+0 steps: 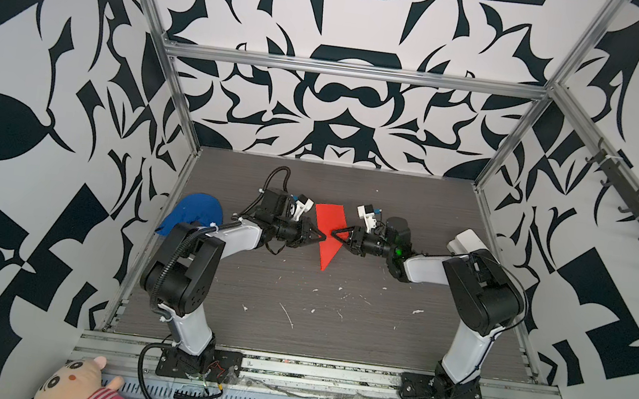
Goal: Fold a paper plane with a square sheet of paper (pick it up from the middle)
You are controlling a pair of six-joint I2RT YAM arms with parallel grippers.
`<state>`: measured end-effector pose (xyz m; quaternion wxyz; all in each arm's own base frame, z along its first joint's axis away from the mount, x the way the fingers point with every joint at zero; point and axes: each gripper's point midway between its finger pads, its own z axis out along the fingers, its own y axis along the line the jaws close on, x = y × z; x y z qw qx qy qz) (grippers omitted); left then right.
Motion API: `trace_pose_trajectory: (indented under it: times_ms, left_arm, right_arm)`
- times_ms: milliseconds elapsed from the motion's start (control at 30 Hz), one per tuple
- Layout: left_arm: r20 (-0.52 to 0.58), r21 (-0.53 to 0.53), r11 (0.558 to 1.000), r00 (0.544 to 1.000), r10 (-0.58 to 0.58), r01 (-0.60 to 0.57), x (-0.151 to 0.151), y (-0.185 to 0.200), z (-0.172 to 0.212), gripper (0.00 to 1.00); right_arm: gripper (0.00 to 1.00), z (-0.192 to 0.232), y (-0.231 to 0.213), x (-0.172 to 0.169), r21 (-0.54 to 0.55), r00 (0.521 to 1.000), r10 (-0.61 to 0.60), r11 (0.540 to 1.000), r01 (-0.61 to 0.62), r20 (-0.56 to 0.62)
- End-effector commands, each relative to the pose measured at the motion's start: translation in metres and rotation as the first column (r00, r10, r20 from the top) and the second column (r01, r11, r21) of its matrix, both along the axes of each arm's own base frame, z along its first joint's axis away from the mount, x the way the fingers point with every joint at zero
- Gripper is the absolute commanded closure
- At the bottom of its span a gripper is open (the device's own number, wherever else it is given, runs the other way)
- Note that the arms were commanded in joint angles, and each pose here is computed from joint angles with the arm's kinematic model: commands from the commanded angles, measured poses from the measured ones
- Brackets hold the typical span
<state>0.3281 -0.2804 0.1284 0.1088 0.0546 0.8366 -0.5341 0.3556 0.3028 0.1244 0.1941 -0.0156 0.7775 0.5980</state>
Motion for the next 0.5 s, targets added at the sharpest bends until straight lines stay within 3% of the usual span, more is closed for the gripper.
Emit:
trace_pose_trajectory:
  times_ms: [0,233,300,400,467]
  left_arm:
    - [0.005,0.033,0.999,1.000,-0.028,0.027,0.000,0.003,-0.003,0.93]
    - [-0.025,0.083,0.993,0.996,-0.087,0.089,-0.005,0.003,-0.017,0.91]
    - [-0.026,0.086,0.992,0.996,-0.085,0.087,-0.003,0.003,-0.019,0.89]
    - [-0.018,0.118,0.992,0.999,-0.042,0.044,0.005,0.006,-0.019,0.80]
    - [-0.001,0.160,0.987,1.000,0.008,-0.007,0.012,0.011,-0.020,0.70]
  right_arm:
    - [0.70,0.014,0.000,-0.001,0.024,0.999,0.013,1.000,-0.014,0.048]
    - [0.77,0.001,-0.001,0.003,-0.011,1.000,0.007,1.000,-0.006,0.016]
    - [0.85,-0.002,-0.002,0.005,-0.020,1.000,-0.001,1.000,0.001,0.003]
    - [0.98,-0.008,-0.005,0.006,-0.044,0.999,-0.028,0.999,0.027,-0.024]
    - [1.00,-0.016,-0.009,0.008,-0.087,0.997,-0.060,0.995,0.056,-0.049]
